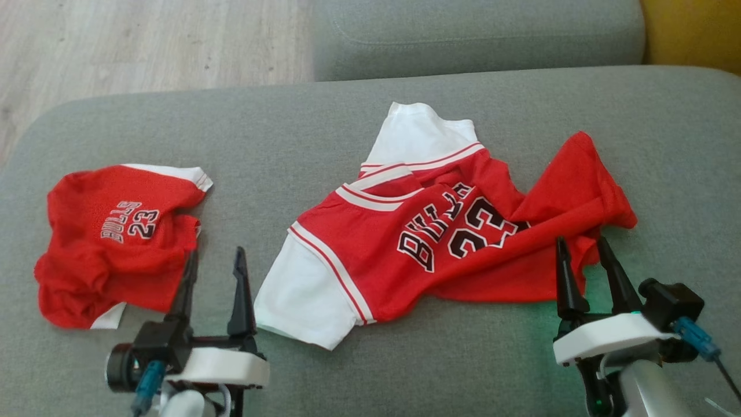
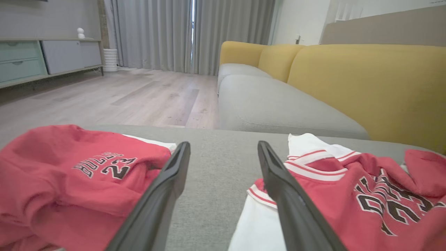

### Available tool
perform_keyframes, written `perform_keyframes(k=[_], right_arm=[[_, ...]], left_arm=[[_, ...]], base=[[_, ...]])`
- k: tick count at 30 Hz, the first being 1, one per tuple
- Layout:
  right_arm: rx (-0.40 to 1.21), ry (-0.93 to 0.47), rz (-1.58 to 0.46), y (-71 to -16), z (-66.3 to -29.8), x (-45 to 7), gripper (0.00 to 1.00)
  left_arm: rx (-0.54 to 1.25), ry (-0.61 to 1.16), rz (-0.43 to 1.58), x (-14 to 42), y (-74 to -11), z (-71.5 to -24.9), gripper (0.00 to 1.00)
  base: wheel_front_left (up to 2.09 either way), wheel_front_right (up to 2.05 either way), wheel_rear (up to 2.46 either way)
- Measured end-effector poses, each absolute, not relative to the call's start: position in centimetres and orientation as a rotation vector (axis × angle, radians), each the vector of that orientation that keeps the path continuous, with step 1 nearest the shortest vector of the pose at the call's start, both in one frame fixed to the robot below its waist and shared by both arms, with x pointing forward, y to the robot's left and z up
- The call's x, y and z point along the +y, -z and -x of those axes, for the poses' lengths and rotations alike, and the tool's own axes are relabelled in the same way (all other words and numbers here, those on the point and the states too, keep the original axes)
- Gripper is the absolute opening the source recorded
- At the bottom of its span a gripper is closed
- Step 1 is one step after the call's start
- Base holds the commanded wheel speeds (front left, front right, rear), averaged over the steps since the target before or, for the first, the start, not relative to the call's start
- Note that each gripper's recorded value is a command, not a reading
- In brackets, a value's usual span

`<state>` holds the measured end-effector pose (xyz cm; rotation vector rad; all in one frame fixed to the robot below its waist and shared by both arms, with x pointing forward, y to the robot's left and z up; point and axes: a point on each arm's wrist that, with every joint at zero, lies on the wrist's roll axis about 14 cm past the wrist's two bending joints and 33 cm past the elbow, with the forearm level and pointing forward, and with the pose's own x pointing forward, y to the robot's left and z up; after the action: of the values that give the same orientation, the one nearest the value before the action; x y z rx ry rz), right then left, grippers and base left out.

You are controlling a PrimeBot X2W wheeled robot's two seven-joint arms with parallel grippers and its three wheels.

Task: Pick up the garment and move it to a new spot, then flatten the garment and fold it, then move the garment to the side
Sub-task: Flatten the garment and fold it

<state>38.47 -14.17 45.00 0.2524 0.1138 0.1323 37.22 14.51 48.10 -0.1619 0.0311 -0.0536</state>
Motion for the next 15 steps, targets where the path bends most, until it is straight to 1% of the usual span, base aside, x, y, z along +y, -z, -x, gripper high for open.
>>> perform_keyframes(k=[10,15], right_arm=[[0.123,-0.120,-0.254,-44.6,-38.6,-14.5,1.00],[0.132,-0.122,-0.256,-44.3,-38.7,-14.4,1.00]], left_arm=[[0.087,0.070,0.190,14.0,-46.2,-36.9,1.00],[0.166,0.096,0.189,13.4,-43.8,-36.2,1.00]], base=[[0.00,0.00,0.00],[0.00,0.00,0.00]])
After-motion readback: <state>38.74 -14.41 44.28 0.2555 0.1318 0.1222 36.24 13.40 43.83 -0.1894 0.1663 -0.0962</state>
